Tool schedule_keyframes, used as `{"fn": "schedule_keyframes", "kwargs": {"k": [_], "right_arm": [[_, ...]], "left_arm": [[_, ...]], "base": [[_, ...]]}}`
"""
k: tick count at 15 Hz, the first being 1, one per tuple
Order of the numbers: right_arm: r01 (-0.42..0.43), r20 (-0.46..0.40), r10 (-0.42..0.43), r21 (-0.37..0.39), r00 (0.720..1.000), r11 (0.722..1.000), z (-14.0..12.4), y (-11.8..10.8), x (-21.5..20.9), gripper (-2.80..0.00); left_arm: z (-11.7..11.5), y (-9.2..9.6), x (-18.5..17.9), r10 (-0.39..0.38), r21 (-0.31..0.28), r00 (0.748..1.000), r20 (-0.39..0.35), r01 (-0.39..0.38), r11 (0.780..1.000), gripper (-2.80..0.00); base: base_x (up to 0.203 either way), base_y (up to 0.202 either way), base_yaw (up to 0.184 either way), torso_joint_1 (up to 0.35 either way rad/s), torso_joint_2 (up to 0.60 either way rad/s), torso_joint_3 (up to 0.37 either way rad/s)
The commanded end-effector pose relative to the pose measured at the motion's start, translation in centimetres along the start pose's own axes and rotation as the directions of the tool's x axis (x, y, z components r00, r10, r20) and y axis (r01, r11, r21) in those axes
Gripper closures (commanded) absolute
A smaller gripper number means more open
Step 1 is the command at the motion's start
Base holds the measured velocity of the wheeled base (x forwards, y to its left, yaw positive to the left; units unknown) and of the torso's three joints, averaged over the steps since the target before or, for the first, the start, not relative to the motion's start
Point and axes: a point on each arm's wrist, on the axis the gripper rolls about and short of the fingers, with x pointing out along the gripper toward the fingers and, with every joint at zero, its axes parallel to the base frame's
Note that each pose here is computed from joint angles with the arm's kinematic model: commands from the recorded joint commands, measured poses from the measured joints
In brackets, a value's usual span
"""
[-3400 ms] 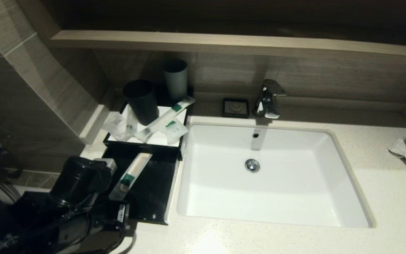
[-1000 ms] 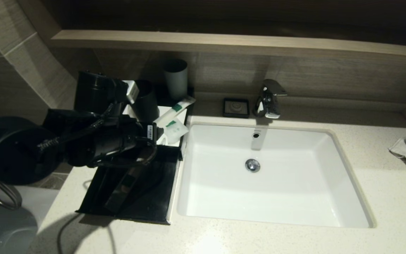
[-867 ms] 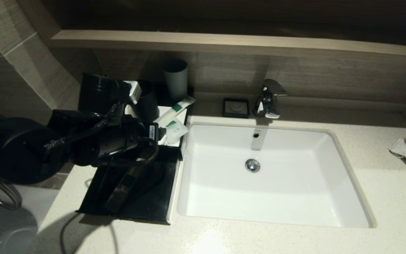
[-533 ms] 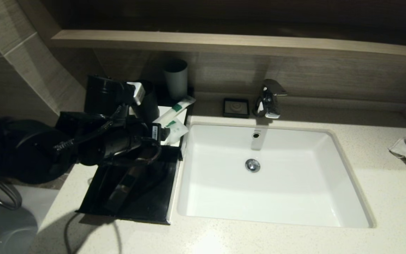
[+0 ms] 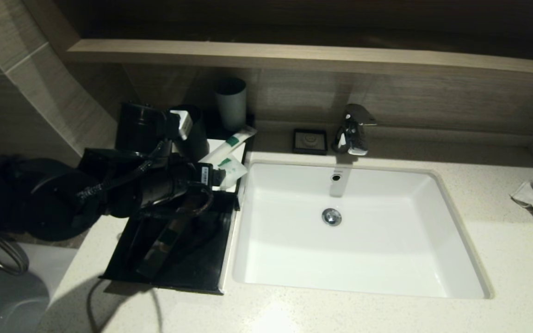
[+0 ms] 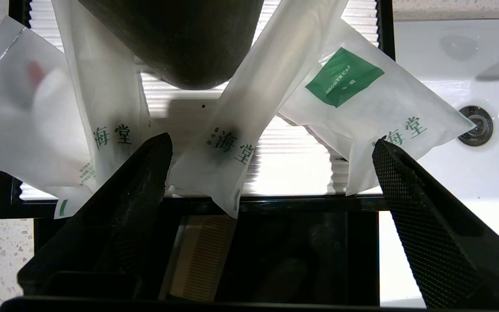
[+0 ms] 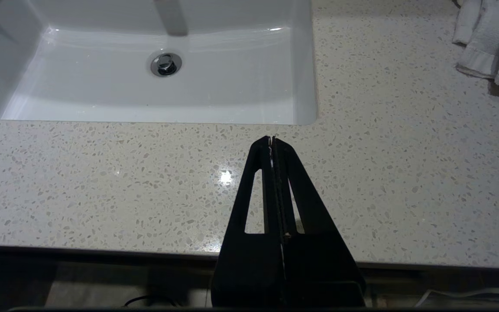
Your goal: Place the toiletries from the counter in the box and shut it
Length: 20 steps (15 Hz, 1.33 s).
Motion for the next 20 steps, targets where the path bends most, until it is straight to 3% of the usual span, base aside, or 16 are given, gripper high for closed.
{"fn": "schedule_keyframes", "kwargs": {"k": [1,10,11,20], "right_arm": [[0.0,0.0,0.0,0.001,1.0,1.0,0.0,0.0,0.0,0.0],[-0.001,0.0,0.001,0.001,1.0,1.0,0.0,0.0,0.0,0.0],[0.001,0.0,-0.001,0.001,1.0,1.0,0.0,0.0,0.0,0.0],[0.0,0.0,0.0,0.001,1.0,1.0,0.0,0.0,0.0,0.0]], "left_arm": [[-0.32,-0.06,0.35,0.004,0.002,1.0,-0.011,-0.004,1.0,-2.8],[-0.4,-0.14,0.51,0.004,-0.001,1.0,-0.014,-0.004,1.0,-2.8],[-0.38,-0.11,0.49,0.005,-0.003,1.0,-0.014,-0.005,1.0,0.0],[-0.61,-0.06,0.34,0.008,-0.004,1.0,-0.02,-0.008,1.0,0.0]], "base": [[0.0,0.0,0.0,0.0,0.0,0.0],[0.0,0.0,0.0,0.0,0.0,0.0],[0.0,0.0,0.0,0.0,0.0,0.0],[0.0,0.0,0.0,0.0,0.0,0.0]]}}
